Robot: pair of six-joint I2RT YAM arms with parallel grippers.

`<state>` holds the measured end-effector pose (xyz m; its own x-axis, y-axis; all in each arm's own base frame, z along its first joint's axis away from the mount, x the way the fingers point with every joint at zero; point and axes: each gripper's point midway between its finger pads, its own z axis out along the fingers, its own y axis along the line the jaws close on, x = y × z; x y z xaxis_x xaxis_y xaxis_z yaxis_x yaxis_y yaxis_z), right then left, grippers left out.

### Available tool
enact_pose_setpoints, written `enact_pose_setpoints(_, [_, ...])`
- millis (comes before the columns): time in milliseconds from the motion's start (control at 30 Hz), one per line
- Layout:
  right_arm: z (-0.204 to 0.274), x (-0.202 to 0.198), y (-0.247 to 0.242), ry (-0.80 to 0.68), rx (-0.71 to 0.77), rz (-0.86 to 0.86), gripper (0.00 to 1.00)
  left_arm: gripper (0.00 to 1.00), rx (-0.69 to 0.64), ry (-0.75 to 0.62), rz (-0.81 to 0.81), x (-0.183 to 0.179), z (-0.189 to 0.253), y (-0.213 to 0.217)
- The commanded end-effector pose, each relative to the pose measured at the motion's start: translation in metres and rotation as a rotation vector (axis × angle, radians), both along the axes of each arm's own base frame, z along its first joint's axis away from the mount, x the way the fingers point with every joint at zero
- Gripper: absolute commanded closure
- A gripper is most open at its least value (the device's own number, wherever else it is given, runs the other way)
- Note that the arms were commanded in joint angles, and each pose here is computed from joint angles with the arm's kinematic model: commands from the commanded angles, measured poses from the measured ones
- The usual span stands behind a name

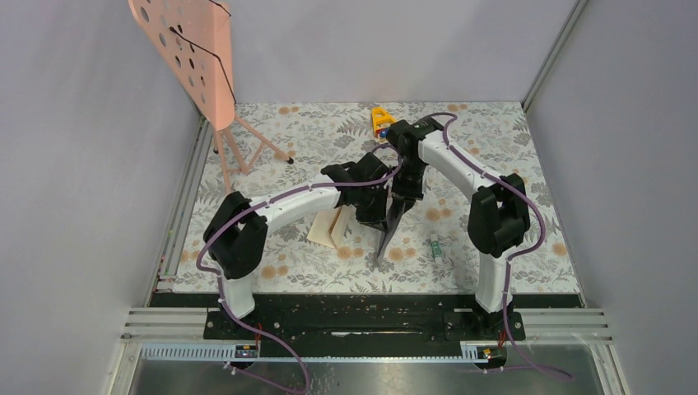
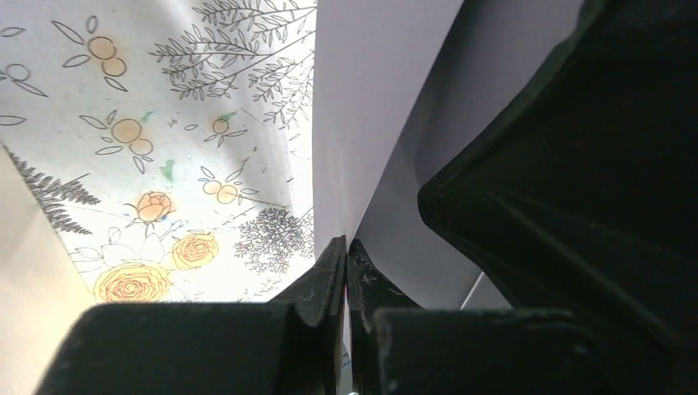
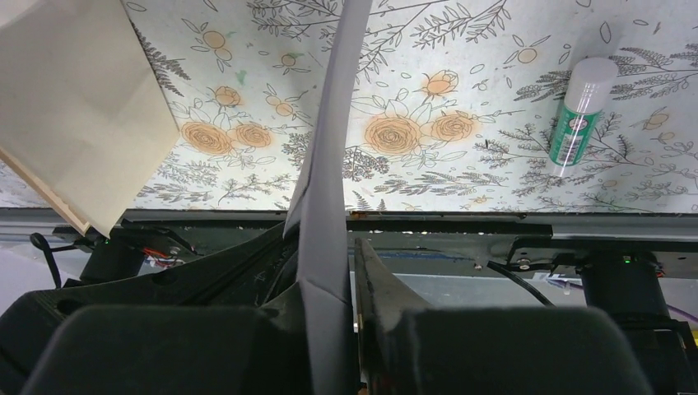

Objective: Place the letter into the envelope and seal it
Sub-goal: Adjust the envelope.

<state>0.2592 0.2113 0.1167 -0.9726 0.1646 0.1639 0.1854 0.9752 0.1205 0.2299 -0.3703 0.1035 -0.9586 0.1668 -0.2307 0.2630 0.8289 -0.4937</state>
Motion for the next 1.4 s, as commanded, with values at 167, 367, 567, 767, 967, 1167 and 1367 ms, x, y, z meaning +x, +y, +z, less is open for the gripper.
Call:
enact_pose_setpoints(167, [0.019, -0.004, -0.012, -0.077, -0.082, 0.085, 0.78, 1.00, -0.044, -0.137, 0.021, 0.017, 0.042, -0.001])
enact_pose_setpoints(367, [0.025, -0.001, -0.006, -0.133, -0.031, 0.073, 0.46, 1.00, -0.031, -0.122, 0.011, 0.012, 0.035, 0.003])
enact_pose_setpoints(567, [0.026, -0.002, 0.003, -0.139, 0.023, 0.041, 0.51, 1.00, -0.016, -0.131, 0.031, 0.015, 0.034, 0.006])
enact_pose_setpoints(767, [0.033, -0.007, 0.002, -0.161, 0.035, 0.010, 0.52, 1.00, 0.009, -0.142, 0.068, 0.022, 0.034, 0.008])
enact_pose_setpoints(967, [0.045, -0.015, 0.013, -0.188, 0.116, -0.014, 0.52, 1.00, 0.038, -0.153, 0.095, 0.027, 0.032, 0.011])
enact_pose_setpoints(1167, [0.046, -0.015, 0.025, -0.197, 0.173, -0.037, 0.67, 1.00, 0.024, -0.150, 0.095, 0.027, 0.036, 0.008])
enact_pose_setpoints(1367, [0.055, -0.013, 0.037, -0.245, 0.266, -0.063, 0.78, 1.00, 0.029, -0.147, 0.082, 0.025, 0.033, 0.009])
